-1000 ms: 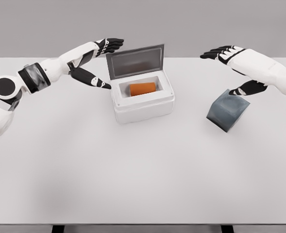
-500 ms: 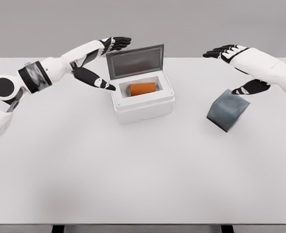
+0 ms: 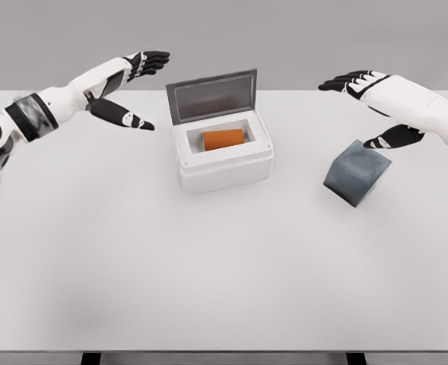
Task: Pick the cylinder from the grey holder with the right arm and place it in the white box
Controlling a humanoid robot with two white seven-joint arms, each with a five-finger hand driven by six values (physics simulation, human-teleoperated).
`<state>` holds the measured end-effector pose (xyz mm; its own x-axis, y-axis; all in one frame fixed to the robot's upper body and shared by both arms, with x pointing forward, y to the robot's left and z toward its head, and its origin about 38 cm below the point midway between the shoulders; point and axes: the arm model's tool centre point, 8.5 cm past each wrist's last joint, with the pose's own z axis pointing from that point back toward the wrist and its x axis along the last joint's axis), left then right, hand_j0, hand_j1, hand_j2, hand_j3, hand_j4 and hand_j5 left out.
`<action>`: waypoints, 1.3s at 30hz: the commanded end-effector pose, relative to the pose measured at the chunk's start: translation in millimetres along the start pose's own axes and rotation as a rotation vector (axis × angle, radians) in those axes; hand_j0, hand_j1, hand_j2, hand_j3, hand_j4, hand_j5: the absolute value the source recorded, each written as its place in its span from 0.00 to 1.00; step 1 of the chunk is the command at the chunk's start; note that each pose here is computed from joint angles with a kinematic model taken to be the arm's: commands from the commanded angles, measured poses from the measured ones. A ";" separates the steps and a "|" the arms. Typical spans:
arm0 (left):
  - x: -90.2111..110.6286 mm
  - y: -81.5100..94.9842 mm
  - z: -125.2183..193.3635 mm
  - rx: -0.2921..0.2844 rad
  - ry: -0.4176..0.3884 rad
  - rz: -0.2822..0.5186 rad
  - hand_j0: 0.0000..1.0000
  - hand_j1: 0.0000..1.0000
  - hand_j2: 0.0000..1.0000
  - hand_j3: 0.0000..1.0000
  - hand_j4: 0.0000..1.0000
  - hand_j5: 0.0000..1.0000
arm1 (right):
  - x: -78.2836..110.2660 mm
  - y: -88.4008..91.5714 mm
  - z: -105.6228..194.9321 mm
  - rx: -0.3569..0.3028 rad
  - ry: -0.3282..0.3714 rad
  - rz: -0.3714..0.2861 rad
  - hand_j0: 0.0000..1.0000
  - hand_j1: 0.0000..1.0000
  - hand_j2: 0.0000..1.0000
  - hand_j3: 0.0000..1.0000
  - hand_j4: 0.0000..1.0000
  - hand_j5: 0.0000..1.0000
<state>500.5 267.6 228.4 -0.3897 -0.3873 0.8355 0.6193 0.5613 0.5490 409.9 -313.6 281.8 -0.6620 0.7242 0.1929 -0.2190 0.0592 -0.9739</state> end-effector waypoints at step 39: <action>47.5 -5.0 143.2 -0.186 -0.146 -0.304 1.00 1.00 1.00 1.00 1.00 1.00 | -0.6 0.3 0.5 0.000 0.002 -0.006 1.00 1.00 1.00 1.00 1.00 1.00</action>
<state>390.2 327.3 248.2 -0.6217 -0.3502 0.7006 0.6116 0.3417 0.7135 409.8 -314.1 281.0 -0.6606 0.7253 0.1939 -0.2213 0.0587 -0.9734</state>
